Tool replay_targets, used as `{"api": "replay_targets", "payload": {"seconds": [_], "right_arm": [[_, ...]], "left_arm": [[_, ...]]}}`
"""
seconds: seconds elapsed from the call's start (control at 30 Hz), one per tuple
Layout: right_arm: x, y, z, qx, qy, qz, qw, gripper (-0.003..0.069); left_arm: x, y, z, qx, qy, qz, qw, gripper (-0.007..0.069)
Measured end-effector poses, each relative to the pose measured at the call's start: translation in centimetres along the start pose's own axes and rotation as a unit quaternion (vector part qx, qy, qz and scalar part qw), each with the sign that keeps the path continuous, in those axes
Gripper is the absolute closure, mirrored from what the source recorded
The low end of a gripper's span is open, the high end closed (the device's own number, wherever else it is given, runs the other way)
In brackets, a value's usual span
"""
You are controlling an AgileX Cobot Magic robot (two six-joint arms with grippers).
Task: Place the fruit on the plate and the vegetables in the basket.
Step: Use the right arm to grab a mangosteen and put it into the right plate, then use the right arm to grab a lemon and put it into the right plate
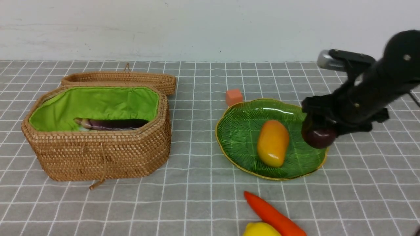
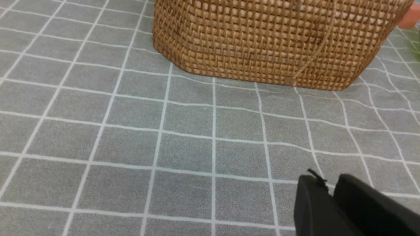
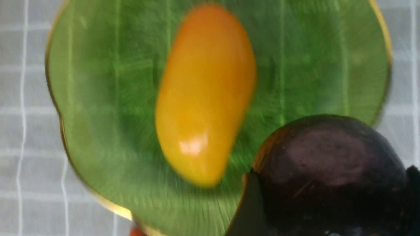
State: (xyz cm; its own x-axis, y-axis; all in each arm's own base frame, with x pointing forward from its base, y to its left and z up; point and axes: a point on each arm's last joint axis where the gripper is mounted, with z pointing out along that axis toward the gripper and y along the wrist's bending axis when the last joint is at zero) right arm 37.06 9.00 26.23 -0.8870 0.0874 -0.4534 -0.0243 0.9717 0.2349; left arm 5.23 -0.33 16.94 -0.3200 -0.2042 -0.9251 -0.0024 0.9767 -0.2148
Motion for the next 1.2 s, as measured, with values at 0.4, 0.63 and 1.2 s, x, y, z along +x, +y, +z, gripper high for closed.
{"api": "replay_targets", "payload": {"seconds": [0.4,0.63,1.2], "right_arm": [[-0.3,-0.8,5.7,0.026,0.052,0.006,0.998,-0.0017],[0.2,-0.1,1.0,0.037,0.064,-0.029,0.997,0.0048],[15.8,12.7,-2.3,-0.088,0.170,-0.284,0.939,0.0067]], "left_arm": [[0.0,0.0,0.0,0.000,0.000,0.000,1.000,0.0526],[0.0,0.0,0.0,0.000,0.000,0.000,1.000,0.0519],[0.0,0.0,0.0,0.000,0.000,0.000,1.000,0.0511]]}}
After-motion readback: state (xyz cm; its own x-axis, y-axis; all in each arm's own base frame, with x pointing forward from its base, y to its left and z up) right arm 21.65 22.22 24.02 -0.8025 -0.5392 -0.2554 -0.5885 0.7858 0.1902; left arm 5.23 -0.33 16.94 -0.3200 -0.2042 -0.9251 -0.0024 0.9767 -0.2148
